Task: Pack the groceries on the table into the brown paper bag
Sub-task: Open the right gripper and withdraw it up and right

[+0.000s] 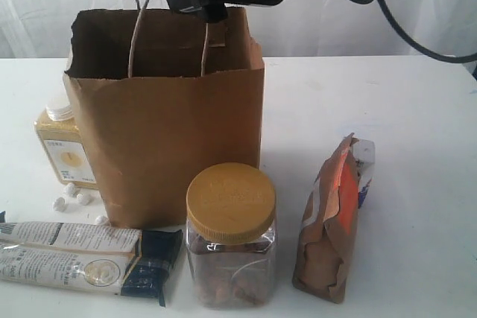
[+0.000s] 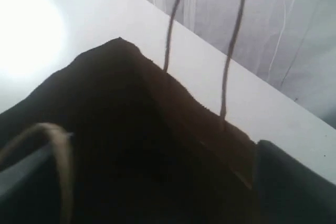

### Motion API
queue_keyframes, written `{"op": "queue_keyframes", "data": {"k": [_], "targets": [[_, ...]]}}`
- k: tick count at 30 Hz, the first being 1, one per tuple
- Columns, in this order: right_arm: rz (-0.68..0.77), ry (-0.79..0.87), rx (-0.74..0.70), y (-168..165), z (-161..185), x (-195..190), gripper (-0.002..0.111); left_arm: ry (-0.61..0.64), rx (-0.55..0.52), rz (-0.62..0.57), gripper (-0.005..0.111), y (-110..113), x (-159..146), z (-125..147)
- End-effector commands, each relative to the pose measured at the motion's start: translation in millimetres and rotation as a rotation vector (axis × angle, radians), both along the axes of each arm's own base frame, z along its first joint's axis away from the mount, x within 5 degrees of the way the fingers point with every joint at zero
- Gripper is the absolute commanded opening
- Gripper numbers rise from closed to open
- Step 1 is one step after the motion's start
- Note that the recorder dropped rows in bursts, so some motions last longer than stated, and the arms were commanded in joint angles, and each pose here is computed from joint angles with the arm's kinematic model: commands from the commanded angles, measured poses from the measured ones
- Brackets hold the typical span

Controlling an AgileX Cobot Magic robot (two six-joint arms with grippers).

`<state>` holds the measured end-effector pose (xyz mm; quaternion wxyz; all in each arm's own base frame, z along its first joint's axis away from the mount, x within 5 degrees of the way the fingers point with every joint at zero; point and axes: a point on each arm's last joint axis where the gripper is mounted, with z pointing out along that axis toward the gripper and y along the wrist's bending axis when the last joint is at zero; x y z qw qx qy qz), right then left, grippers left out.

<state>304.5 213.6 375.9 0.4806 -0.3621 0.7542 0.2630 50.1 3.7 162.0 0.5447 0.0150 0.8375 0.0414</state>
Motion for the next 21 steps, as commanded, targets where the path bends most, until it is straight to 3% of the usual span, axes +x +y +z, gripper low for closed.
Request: {"op": "queue_keyframes", "data": {"k": [1,11,16,18,19,21], "targets": [[-0.009,0.001,0.037,-4,12,-7,0.083,-0.006,-0.005,0.001,0.000,0,0,0],[0.092,0.065,0.062,-14,39,-45,0.083,-0.006,-0.005,0.001,0.000,0,0,0],[0.151,-0.008,0.021,-32,65,-79,0.083,-0.006,-0.005,0.001,0.000,0,0,0],[0.112,-0.132,-0.111,-48,73,-89,0.082,-0.006,-0.005,0.001,0.000,0,0,0],[0.037,-0.216,-0.273,-63,74,-89,0.081,-0.006,-0.005,0.001,0.000,0,0,0],[-0.246,-0.256,-0.589,-97,68,-74,0.078,-0.006,-0.005,0.001,0.000,0,0,0]]}}
